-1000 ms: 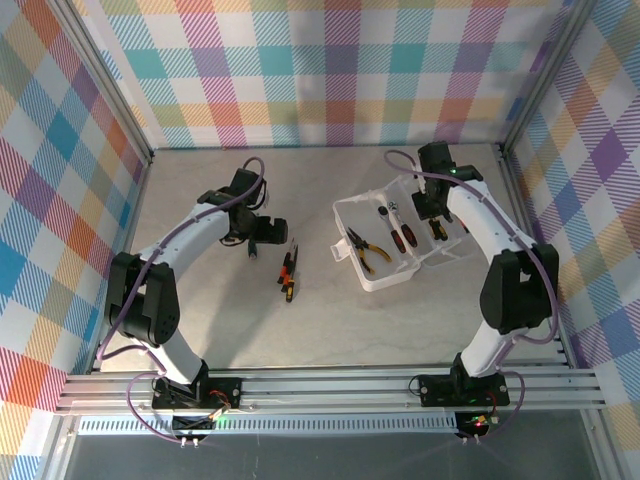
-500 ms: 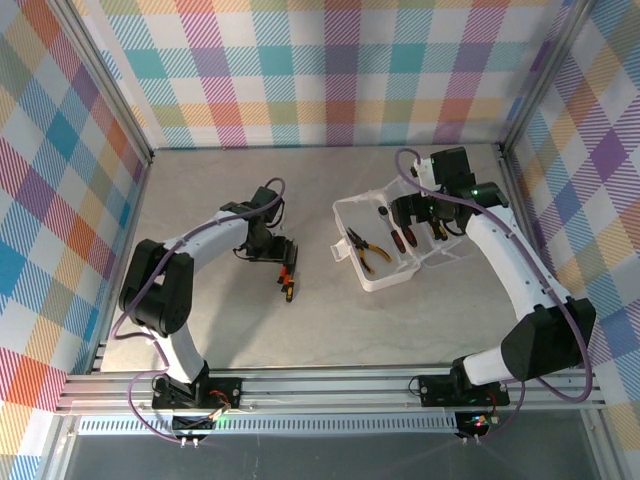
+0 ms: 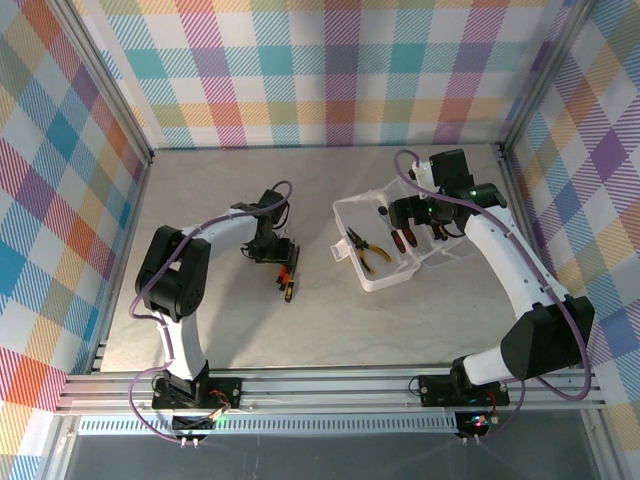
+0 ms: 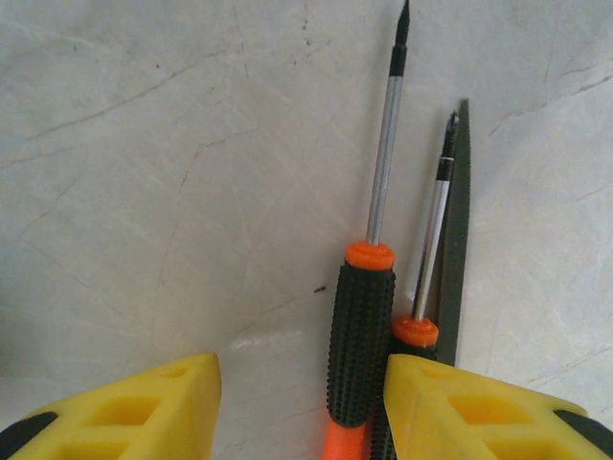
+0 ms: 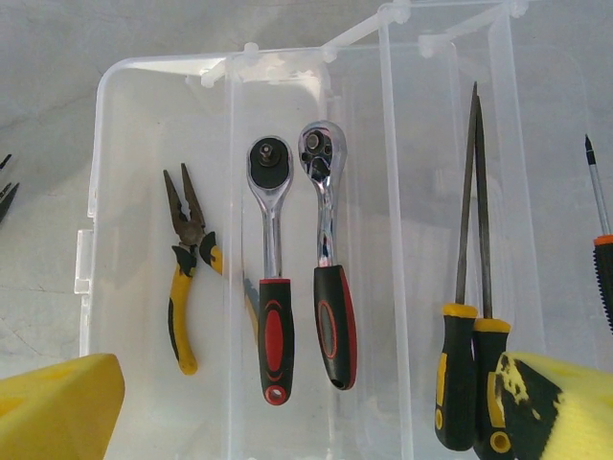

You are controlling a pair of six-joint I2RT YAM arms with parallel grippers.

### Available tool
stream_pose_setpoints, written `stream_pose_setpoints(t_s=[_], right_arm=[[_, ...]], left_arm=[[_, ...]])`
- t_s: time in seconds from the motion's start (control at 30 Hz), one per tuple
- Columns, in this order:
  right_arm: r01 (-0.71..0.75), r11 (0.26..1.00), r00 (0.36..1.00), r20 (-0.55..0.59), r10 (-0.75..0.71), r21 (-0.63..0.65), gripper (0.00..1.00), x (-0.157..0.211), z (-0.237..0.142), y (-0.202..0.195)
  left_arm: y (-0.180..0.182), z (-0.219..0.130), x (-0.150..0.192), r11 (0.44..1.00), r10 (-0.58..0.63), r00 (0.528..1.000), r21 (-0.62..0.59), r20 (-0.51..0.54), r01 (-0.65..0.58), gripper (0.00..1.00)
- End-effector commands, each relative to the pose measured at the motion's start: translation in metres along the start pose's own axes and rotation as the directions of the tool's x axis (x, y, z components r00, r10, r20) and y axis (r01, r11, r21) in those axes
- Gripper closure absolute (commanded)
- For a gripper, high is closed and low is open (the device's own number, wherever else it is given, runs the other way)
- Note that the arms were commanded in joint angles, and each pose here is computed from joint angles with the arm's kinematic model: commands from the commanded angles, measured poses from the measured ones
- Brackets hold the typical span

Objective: Pack the tool kit

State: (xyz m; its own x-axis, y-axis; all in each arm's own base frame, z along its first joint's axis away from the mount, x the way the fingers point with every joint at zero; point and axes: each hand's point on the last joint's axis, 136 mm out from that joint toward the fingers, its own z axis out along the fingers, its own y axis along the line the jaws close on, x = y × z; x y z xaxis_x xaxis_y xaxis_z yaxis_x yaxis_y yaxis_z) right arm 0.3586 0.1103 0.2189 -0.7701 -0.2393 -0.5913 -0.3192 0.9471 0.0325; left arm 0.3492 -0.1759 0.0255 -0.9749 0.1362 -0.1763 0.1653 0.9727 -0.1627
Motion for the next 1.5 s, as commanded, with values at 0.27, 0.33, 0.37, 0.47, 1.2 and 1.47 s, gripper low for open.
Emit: stream_pose_setpoints(t_s=[0.27, 0.33, 0.37, 0.47, 1.2, 1.47], right_arm=[[-0.010, 1.000, 1.000, -0.006, 0.010, -0.028, 0.01, -0.001, 0.005, 0.007], [-0.009, 1.000, 1.000, -0.008, 0.009, -0.029, 0.01, -0.001, 0.006, 0.007], [-0.009, 1.000, 1.000, -0.007, 0.009, -0.028, 0.01, -0.001, 0.006, 0.007], [-0.009, 0.999, 1.000, -0.007, 0.009, -0.031, 0.01, -0.001, 0.006, 0.007], [-0.006, 0.977, 0.996, 0.084, 0.025, -0.212, 0.01, -0.007, -0.022, 0.040], [0.041, 0.825, 0.978, 0.193, 0.083, -0.563, 0.01, -0.018, -0.050, 0.106]], left_arm=[[0.019, 0.016, -0.002, 0.993, 0.018, 1.000, -0.120, -0.025, -0.021, 0.61], [0.021, 0.018, 0.000, 0.992, 0.017, 0.999, -0.125, -0.032, -0.021, 0.62], [0.022, 0.020, 0.000, 0.991, 0.018, 0.999, -0.128, -0.037, -0.023, 0.63], [0.023, 0.024, 0.002, 0.991, 0.015, 0.999, -0.129, -0.048, -0.021, 0.68], [-0.005, -0.082, -0.030, 0.999, 0.036, 0.984, 0.014, 0.173, -0.039, 1.00], [-0.092, -0.178, -0.061, 0.870, -0.056, 0.912, 0.469, 0.405, -0.155, 1.00]])
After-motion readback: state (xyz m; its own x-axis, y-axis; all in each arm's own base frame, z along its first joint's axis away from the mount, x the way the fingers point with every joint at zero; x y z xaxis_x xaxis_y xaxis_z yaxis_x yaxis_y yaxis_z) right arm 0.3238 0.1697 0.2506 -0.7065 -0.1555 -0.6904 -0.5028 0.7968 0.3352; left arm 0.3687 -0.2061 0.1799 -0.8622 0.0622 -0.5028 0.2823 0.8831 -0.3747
